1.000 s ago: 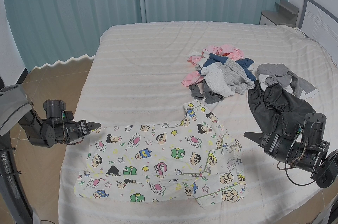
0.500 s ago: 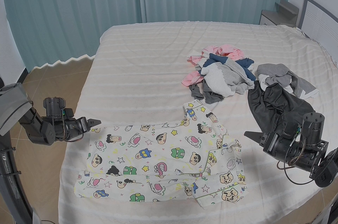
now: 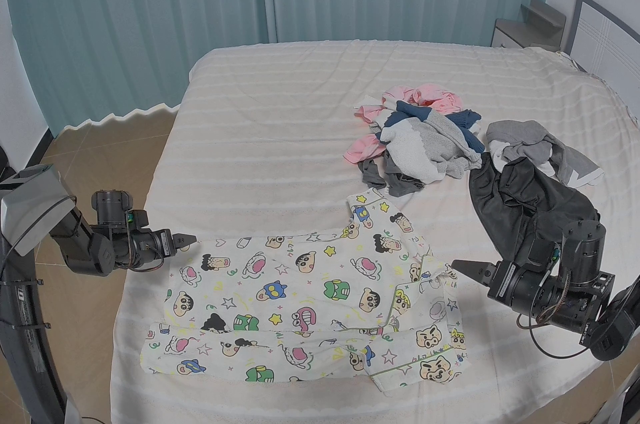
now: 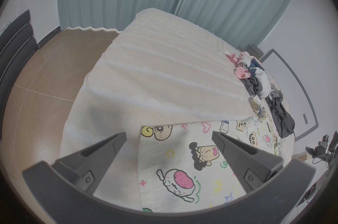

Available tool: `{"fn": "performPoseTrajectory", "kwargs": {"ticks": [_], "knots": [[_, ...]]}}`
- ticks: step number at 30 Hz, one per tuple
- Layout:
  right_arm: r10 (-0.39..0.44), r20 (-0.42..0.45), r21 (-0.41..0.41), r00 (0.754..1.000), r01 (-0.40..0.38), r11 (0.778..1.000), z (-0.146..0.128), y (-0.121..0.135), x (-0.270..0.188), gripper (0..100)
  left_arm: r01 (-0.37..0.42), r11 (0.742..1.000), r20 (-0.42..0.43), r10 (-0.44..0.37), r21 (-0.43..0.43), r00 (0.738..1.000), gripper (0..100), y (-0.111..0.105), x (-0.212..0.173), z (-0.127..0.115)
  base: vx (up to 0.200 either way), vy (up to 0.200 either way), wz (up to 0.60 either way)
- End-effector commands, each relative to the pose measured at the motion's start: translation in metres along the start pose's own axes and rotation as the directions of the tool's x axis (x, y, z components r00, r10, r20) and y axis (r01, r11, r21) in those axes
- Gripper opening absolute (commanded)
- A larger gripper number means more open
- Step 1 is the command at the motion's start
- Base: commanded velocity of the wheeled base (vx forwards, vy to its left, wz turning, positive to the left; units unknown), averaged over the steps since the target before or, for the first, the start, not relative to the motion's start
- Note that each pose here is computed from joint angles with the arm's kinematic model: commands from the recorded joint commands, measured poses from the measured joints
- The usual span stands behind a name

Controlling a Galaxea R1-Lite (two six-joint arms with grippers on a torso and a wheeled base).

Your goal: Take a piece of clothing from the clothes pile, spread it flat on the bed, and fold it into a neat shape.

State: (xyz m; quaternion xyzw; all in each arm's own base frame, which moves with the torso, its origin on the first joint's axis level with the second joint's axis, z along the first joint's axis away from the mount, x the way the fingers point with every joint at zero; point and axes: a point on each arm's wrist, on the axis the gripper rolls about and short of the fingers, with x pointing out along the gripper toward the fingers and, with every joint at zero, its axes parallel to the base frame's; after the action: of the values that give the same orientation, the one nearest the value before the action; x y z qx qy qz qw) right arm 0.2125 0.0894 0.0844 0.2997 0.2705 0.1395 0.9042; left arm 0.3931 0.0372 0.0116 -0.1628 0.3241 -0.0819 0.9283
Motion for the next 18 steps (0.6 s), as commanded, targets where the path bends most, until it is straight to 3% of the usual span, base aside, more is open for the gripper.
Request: {"fn": "performPoseTrajectory", "kwargs": {"ticks": [1,7,18], "knots": [[-0.002,-0.015,-0.003,1.000,0.002,1.000,-0.003,0.000,0.003,100,0.001,1.000,-0.020,-0.001,-0.001,1.000,100,0.002,0.010,-0.006,0.000,0.000,0.00],[-0.001,-0.011,-0.003,1.000,0.001,1.000,-0.003,0.000,0.001,100,0.010,1.000,-0.001,-0.010,0.008,1.000,100,0.001,0.019,0.001,0.000,0.000,0.00],[-0.016,-0.003,-0.006,1.000,0.016,1.000,-0.002,0.000,0.007,100,0.009,1.000,-0.032,-0.010,-0.007,0.999,100,0.002,0.026,-0.009,0.000,0.000,0.00]]}}
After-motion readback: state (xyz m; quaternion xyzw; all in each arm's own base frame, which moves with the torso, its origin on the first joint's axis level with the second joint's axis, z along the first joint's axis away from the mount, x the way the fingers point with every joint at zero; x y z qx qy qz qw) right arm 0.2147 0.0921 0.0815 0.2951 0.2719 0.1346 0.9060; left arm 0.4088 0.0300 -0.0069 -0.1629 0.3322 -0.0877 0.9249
